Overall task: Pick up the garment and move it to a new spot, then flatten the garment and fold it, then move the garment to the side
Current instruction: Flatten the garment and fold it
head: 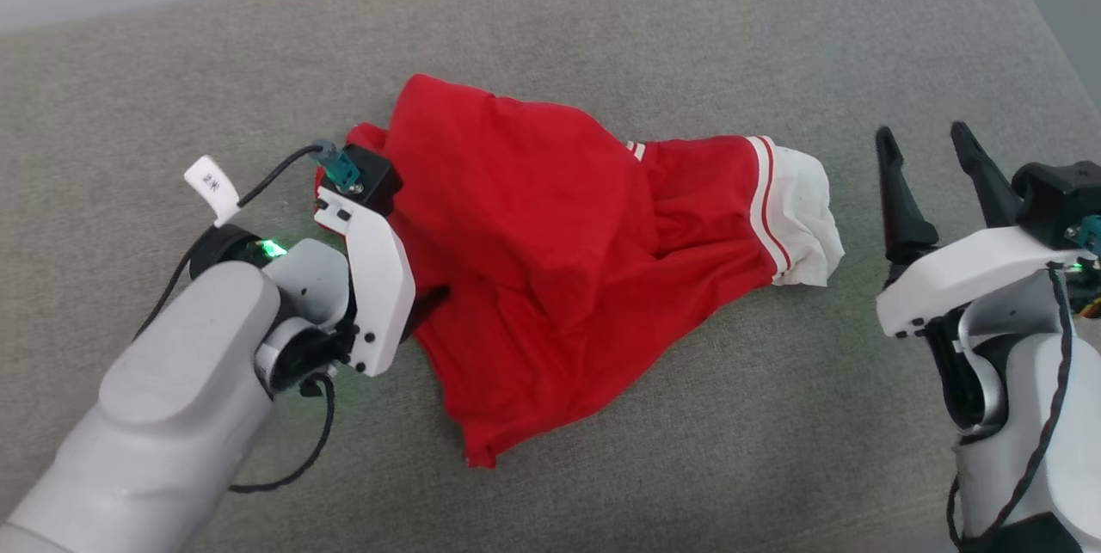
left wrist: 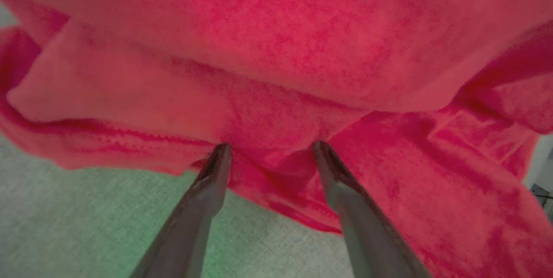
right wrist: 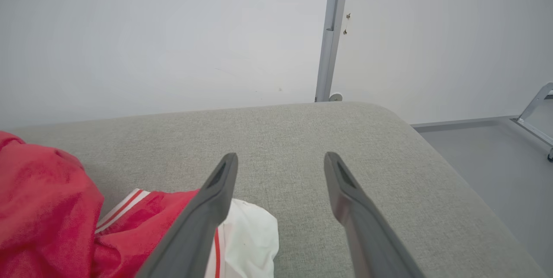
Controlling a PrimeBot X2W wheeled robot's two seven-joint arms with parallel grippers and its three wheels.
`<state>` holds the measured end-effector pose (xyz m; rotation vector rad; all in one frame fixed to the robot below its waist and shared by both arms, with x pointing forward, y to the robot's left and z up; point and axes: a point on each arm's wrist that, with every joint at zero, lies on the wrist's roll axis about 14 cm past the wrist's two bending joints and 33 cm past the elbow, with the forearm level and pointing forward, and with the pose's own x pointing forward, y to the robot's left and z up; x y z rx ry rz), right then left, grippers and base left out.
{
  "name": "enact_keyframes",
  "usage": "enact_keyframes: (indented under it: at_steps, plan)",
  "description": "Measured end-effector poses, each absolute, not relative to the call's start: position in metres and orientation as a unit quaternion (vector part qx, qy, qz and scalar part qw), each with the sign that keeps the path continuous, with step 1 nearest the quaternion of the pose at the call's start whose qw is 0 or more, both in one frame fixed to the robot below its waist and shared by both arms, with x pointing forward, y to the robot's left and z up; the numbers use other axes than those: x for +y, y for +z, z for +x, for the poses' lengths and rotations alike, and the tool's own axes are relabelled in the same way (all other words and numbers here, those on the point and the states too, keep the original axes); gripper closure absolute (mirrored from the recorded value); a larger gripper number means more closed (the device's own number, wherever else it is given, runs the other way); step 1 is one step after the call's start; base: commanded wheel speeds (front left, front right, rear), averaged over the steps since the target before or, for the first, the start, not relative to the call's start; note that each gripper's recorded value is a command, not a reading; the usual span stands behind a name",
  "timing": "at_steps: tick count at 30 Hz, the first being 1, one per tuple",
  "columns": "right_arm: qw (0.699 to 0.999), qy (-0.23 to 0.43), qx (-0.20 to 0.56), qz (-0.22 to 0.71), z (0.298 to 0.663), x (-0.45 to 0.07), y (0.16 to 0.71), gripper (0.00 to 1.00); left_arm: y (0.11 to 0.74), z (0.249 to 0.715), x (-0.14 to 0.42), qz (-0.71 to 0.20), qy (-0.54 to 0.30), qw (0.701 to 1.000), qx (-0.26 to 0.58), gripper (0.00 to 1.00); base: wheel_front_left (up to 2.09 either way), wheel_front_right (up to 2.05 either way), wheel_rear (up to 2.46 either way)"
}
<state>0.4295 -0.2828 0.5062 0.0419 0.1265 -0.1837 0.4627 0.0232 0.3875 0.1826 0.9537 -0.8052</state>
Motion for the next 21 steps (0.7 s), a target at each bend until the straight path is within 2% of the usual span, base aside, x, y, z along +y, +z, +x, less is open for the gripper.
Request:
enact_keyframes:
  at_steps: [6,7,8,21]
  plan:
    - [0.995,-0.095,0.023,0.015,0.438,-0.283,0.513,0.00,0.360,0.469,0.021,0.113,-0.372,0.782,0.488,0.00,0.00,0.00,0.00]
    - [0.995,-0.093,0.018,0.014,0.440,-0.282,0.514,0.00,0.358,0.468,0.020,0.115,-0.374,0.779,0.490,0.42,0.00,0.00,0.00]
    - [0.996,-0.091,0.014,0.012,0.442,-0.281,0.515,0.00,0.358,0.470,0.019,0.118,-0.374,0.779,0.490,1.00,0.00,0.00,0.00]
    - [0.996,-0.093,-0.005,0.012,0.450,-0.280,0.521,0.00,0.373,0.467,0.055,0.118,-0.358,0.793,0.478,1.00,0.00,0.00,0.00]
